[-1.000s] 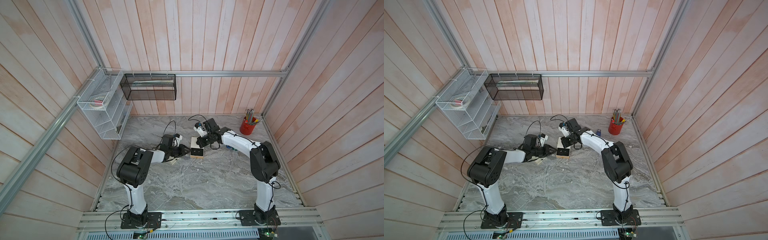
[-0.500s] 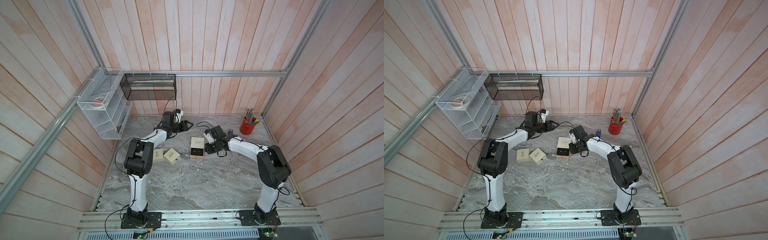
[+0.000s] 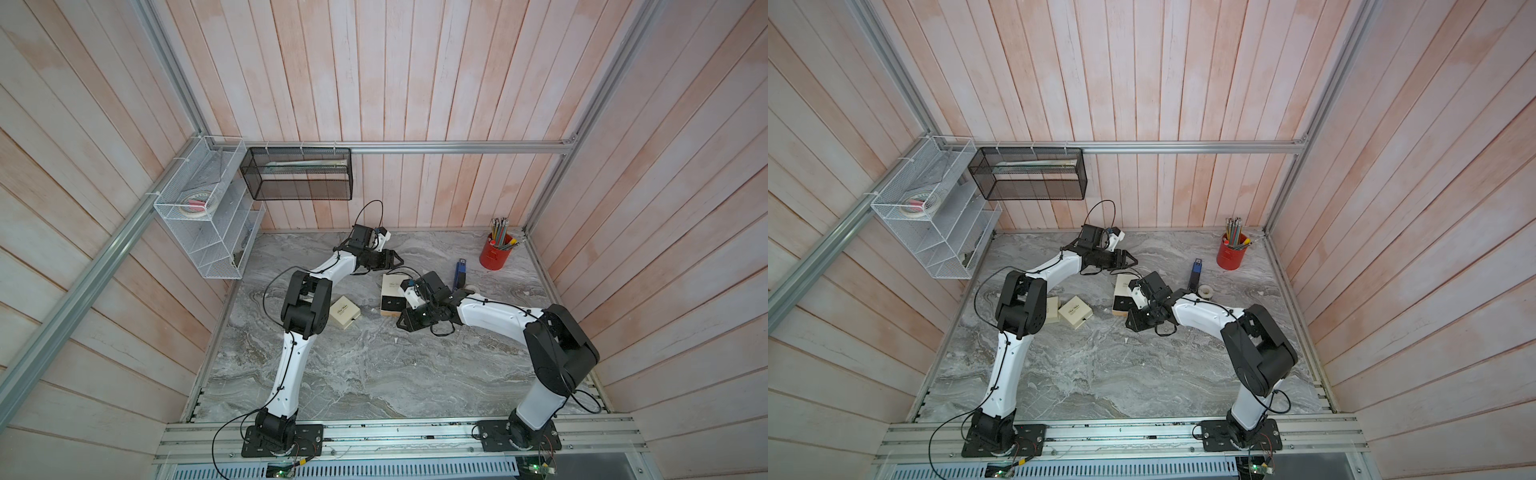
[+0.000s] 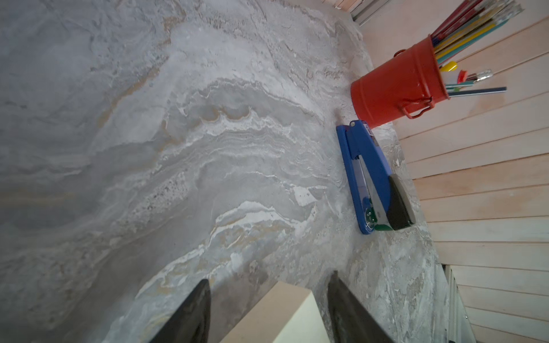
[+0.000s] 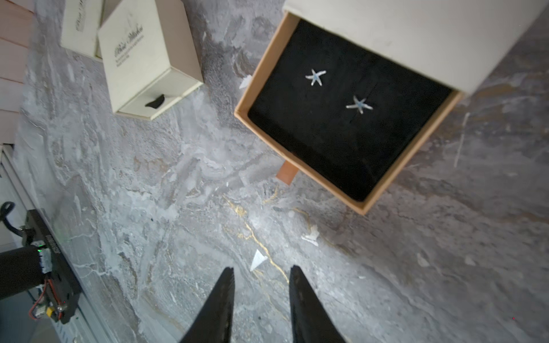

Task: Place the earrings into the drawer-style jewelry box
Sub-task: Close the drawer of the jewelry box, then move the jewelry box to the center of the board.

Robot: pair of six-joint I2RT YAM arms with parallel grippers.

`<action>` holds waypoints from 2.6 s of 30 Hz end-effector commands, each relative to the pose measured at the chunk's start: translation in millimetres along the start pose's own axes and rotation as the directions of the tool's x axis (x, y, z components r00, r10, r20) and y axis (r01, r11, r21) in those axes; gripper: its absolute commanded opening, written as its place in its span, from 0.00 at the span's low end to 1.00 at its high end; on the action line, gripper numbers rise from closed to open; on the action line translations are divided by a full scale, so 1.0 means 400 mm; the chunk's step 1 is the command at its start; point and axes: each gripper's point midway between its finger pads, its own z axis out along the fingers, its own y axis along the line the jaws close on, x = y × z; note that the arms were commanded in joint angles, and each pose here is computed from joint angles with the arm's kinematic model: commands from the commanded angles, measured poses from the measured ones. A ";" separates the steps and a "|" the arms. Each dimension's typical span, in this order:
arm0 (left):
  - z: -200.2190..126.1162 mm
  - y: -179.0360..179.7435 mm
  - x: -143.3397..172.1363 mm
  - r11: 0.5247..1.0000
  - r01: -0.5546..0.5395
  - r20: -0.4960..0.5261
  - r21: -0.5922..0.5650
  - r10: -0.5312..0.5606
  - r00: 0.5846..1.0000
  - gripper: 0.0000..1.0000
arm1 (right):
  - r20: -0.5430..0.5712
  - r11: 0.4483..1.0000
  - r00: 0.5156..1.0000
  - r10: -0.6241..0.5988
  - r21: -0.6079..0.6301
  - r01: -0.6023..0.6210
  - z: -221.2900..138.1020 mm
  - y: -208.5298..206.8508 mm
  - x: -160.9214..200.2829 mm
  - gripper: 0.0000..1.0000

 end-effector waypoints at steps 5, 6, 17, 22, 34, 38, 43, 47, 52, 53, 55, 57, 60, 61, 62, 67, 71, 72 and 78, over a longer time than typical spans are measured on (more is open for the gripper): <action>0.005 0.017 0.059 1.000 -0.003 -0.080 0.005 0.003 0.997 0.63 | -0.022 0.998 0.998 0.052 -0.026 -0.053 0.056 -0.005 -0.005 0.19; 0.002 0.014 0.064 1.000 -0.004 -0.084 0.004 0.004 0.996 0.64 | -0.025 0.998 0.998 0.057 -0.020 -0.057 0.061 -0.010 -0.004 0.19; -0.037 -0.003 0.117 1.000 0.015 -0.107 0.017 -0.013 0.994 0.60 | 0.017 0.986 0.988 0.154 0.062 -0.155 0.063 -0.090 -0.035 0.15; -0.058 -0.023 0.140 0.999 0.029 -0.107 0.036 -0.025 0.994 0.59 | 0.035 0.983 0.985 0.167 0.075 -0.169 0.062 -0.112 -0.052 0.14; -0.081 -0.063 0.213 0.993 0.072 -0.129 0.095 -0.060 0.990 0.57 | 0.073 0.986 0.990 0.122 0.103 -0.129 0.062 -0.129 -0.098 0.15; -0.089 -0.081 0.232 0.991 0.075 -0.137 0.109 -0.060 0.989 0.57 | 0.085 0.987 0.990 0.114 0.107 -0.123 0.064 -0.134 -0.107 0.15; -0.093 -0.103 0.250 0.989 0.079 -0.144 0.127 -0.060 0.988 0.57 | 0.088 0.988 0.990 0.106 0.106 -0.115 0.063 -0.135 -0.108 0.16; -0.092 -0.111 0.256 0.985 0.092 -0.142 0.145 -0.071 0.987 0.60 | 0.074 0.985 0.992 0.105 0.127 -0.114 0.052 -0.141 -0.087 0.17; -0.127 -0.127 0.209 0.991 0.057 -0.074 0.117 -0.049 0.996 0.77 | 0.069 0.983 0.992 0.102 0.148 -0.112 0.002 -0.141 -0.031 0.22; -0.140 -0.132 0.192 0.993 0.051 -0.052 0.110 -0.045 0.998 0.79 | 0.079 0.981 0.992 0.098 0.157 -0.109 -0.014 -0.141 -0.028 0.24; -0.173 -0.140 0.162 0.995 0.038 -0.004 0.092 -0.037 0.999 0.82 | 0.109 0.979 0.991 0.080 0.177 -0.098 -0.045 -0.139 -0.033 0.29; -0.214 -0.139 0.139 0.998 0.030 0.053 0.047 -0.032 0.998 0.84 | 0.155 0.975 0.986 0.060 0.201 -0.091 -0.077 -0.142 -0.058 0.35; -0.293 -0.117 0.125 0.996 0.057 0.147 -0.065 -0.047 0.988 0.86 | 0.211 0.974 0.976 0.048 0.205 -0.092 -0.113 -0.146 -0.116 0.46; -0.322 -0.105 0.128 0.991 0.082 0.179 -0.104 -0.062 0.982 0.86 | 0.222 0.974 0.974 0.041 0.209 -0.089 -0.119 -0.150 -0.134 0.49; -0.356 -0.090 0.136 0.983 0.112 0.217 -0.143 -0.080 0.973 0.86 | 0.235 0.974 0.972 0.030 0.213 -0.082 -0.126 -0.151 -0.157 0.52; -0.490 0.015 0.243 0.902 0.320 0.317 -0.288 -0.226 0.921 0.86 | 0.218 0.973 0.976 -0.013 0.227 -0.038 -0.100 -0.164 -0.236 0.60; -0.505 0.005 0.319 0.886 0.364 0.271 -0.286 -0.289 0.918 0.83 | 0.191 0.973 0.981 -0.014 0.229 -0.031 -0.079 -0.185 -0.277 0.65; -0.506 -0.003 0.333 0.883 0.372 0.262 -0.285 -0.302 0.917 0.83 | 0.189 0.973 0.982 -0.005 0.227 -0.038 -0.077 -0.193 -0.285 0.65; -0.516 -0.008 0.409 0.822 0.413 0.193 -0.393 -0.366 0.910 0.85 | 0.176 0.976 0.983 0.050 0.200 -0.086 -0.076 -0.238 -0.315 0.66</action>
